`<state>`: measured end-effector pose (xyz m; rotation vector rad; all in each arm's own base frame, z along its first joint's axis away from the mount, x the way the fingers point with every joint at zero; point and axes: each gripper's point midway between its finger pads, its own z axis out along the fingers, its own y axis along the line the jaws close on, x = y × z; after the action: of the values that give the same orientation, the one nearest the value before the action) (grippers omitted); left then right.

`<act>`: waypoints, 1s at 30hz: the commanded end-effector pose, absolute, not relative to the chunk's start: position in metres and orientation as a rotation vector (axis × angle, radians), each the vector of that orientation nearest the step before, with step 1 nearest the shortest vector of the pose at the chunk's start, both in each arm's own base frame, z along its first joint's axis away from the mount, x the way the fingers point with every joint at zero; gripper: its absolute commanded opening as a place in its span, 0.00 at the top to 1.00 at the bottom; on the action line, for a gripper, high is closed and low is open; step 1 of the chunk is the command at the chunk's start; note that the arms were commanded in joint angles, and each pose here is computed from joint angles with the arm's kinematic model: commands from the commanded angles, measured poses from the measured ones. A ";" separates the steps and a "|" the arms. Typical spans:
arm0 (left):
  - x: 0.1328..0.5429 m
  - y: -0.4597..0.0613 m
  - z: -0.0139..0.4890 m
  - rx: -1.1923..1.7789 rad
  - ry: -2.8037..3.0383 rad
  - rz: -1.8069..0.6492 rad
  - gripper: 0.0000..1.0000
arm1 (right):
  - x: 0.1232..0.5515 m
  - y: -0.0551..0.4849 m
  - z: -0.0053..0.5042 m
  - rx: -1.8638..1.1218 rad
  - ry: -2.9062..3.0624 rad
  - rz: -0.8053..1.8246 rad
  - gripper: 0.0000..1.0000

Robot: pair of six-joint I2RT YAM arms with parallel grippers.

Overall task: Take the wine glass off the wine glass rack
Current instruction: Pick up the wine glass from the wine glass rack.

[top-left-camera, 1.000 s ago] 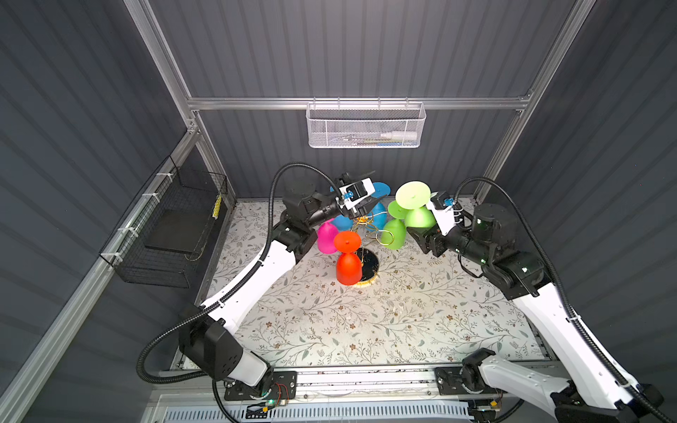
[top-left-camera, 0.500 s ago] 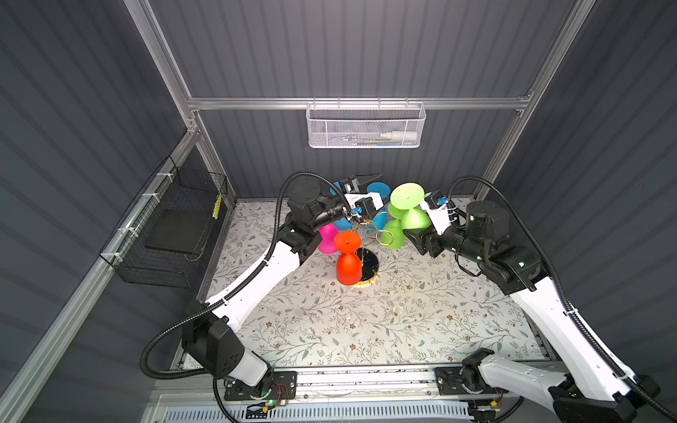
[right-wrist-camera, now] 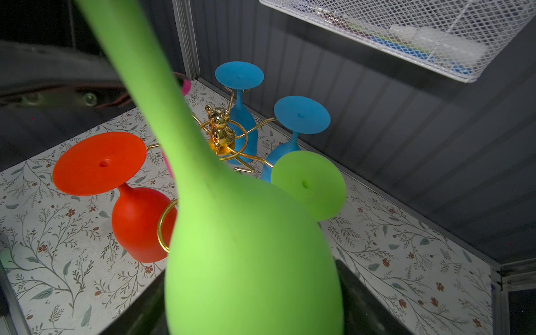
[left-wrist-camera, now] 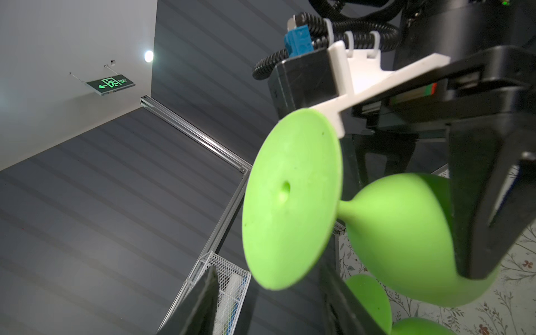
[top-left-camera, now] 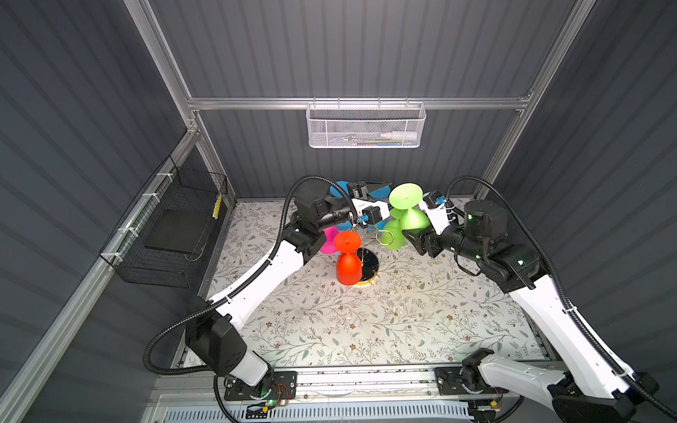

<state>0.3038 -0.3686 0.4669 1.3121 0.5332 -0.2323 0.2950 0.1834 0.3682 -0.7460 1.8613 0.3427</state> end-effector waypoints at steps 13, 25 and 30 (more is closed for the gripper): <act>0.293 -0.385 0.470 1.394 0.427 -0.157 0.62 | 0.291 0.187 0.381 -0.732 1.856 0.373 0.48; 0.294 -0.388 0.477 1.346 0.399 -0.101 0.87 | 0.294 0.192 0.374 -0.739 1.897 0.387 0.49; 0.295 -0.386 0.485 1.296 0.394 -0.084 0.94 | 0.292 0.194 0.376 -0.740 1.892 0.399 0.49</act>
<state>0.3028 -0.3834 0.4766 1.3341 0.4125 -0.0516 0.2943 0.1931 0.3703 -0.7149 1.9113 0.4144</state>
